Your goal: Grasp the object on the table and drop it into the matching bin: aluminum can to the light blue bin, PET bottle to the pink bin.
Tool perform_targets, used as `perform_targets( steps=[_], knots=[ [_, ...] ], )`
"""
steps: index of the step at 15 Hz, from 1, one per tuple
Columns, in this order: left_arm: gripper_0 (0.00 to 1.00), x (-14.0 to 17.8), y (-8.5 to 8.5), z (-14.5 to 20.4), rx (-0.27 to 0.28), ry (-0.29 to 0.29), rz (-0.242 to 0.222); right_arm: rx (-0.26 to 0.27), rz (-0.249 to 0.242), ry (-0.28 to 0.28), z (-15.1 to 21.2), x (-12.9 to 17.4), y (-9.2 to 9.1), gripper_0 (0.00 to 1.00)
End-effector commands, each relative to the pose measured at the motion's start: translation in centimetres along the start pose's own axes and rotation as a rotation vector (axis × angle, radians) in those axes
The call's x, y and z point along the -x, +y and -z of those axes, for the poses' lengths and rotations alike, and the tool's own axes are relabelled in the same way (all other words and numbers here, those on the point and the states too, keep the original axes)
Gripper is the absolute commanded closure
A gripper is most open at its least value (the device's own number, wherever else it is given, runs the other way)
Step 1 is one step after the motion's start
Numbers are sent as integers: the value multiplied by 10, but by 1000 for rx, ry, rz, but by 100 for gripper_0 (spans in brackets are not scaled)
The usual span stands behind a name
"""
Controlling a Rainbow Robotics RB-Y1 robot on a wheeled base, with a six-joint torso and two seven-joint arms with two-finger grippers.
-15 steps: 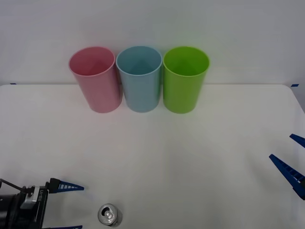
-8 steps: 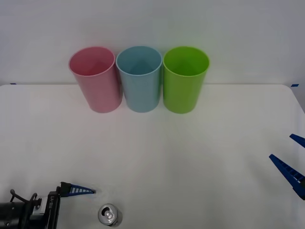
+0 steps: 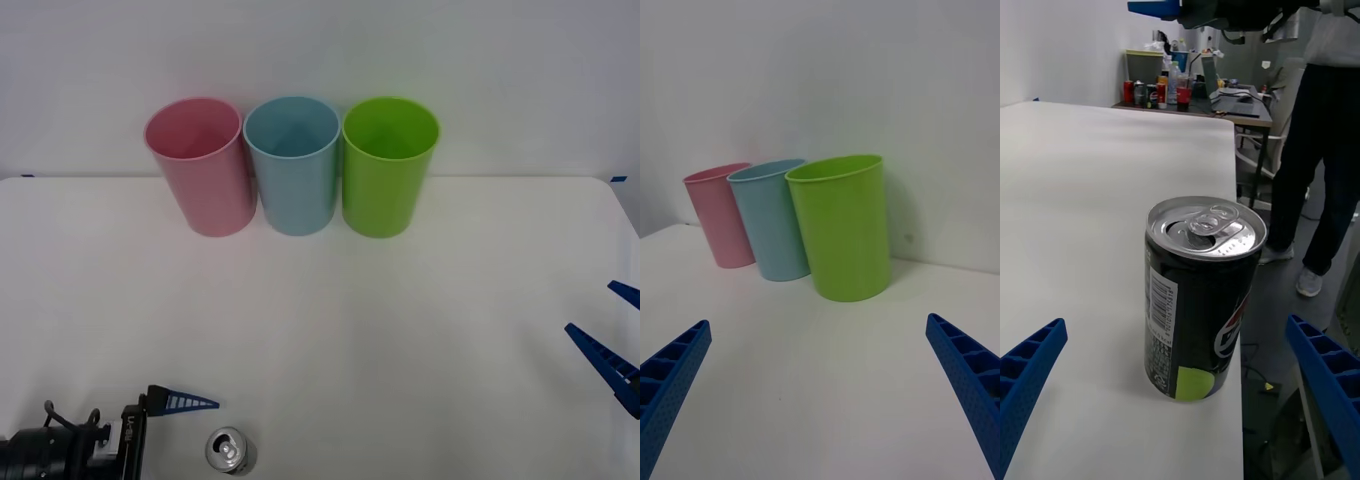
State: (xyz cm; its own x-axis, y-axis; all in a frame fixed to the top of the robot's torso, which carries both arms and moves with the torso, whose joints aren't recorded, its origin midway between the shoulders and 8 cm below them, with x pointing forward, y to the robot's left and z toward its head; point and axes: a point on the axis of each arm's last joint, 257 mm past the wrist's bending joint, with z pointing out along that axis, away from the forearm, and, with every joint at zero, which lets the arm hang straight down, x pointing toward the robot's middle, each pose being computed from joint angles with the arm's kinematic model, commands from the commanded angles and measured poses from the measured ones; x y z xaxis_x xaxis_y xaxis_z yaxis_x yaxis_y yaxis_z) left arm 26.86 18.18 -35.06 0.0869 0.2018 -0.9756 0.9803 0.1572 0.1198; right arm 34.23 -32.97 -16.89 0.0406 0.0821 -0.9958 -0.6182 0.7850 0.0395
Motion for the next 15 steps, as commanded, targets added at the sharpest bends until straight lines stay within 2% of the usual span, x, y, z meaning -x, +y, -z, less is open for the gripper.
perform_targets(
  steps=[1,11,15],
  knots=[
    [0,1,-3,-11,-5,-15,3,0,0,0,0,0,0,0],
    [0,3,-14,-47,-31,-50,-10,0,0,0,0,0,0,0],
    [0,3,-15,-49,-31,-54,-16,0,0,0,0,0,0,0]
  ],
)
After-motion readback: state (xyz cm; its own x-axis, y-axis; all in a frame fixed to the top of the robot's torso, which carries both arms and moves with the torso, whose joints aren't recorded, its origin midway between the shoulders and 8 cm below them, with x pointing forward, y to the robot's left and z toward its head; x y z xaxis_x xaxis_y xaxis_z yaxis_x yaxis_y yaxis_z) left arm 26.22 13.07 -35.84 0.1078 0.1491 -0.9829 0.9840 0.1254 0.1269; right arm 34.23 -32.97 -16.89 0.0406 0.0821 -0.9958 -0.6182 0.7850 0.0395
